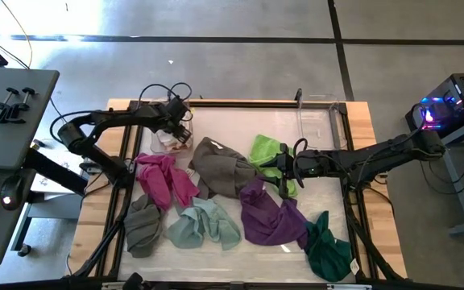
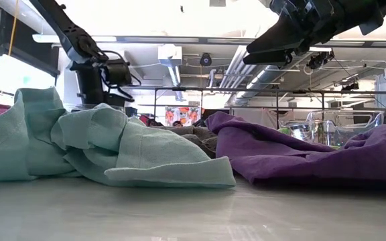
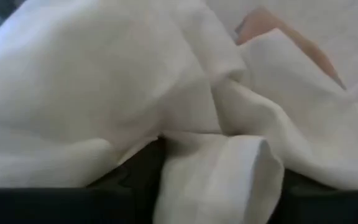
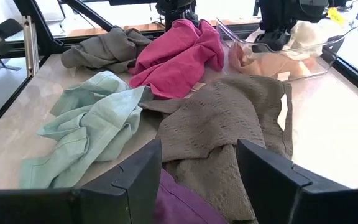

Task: Sort towels by color in basket
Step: Put the white towel into the left transparent bin

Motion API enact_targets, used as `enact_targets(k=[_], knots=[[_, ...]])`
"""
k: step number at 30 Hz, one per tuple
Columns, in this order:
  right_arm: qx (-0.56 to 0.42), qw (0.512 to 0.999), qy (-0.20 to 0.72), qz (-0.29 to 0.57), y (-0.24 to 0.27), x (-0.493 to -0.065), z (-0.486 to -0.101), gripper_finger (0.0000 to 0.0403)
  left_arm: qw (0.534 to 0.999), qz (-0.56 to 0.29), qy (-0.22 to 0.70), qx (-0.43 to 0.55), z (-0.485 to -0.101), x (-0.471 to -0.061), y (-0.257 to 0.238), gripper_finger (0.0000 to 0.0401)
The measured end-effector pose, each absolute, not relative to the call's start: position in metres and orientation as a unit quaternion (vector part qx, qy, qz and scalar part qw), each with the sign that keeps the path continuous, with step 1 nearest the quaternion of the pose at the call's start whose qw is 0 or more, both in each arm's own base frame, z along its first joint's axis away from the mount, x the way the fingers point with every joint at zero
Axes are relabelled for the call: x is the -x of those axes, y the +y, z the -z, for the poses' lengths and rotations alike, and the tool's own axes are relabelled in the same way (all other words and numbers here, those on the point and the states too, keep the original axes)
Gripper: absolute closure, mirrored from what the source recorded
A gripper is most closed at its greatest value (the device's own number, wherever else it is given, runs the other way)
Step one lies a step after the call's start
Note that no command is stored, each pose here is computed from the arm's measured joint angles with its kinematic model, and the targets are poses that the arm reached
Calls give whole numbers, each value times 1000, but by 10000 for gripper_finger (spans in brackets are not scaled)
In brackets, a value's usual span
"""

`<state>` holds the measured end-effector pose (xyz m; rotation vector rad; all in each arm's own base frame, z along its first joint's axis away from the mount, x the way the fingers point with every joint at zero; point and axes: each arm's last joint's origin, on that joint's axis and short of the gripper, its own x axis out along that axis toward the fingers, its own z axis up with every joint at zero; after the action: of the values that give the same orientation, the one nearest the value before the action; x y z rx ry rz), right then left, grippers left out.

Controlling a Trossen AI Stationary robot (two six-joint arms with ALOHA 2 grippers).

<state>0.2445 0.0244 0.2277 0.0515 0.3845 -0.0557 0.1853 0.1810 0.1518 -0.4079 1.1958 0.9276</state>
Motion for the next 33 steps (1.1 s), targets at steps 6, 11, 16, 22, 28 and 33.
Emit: enact_targets(k=[6, 11, 16, 22, 28, 33], knots=[[-26, 981, 191, 27, 24, -244, -228, 199, 704, -415, 546, 187, -172, -176, 174, 162], [-27, 981, 191, 27, 24, -244, -228, 199, 693, -437, 556, 140, -189, -166, 168, 155], [-27, 981, 191, 25, 25, -244, -228, 199, 671, -456, 575, 106, -193, -154, 174, 157], [-27, 981, 192, 25, 25, -244, -228, 199, 658, -476, 575, 102, -187, -138, 187, 157], [-27, 981, 192, 26, 25, -244, -227, 199, 668, -474, 568, 82, -190, -136, 192, 158], [-26, 981, 192, 25, 25, -244, -228, 199, 678, -454, 568, 108, -195, -135, 188, 152]])
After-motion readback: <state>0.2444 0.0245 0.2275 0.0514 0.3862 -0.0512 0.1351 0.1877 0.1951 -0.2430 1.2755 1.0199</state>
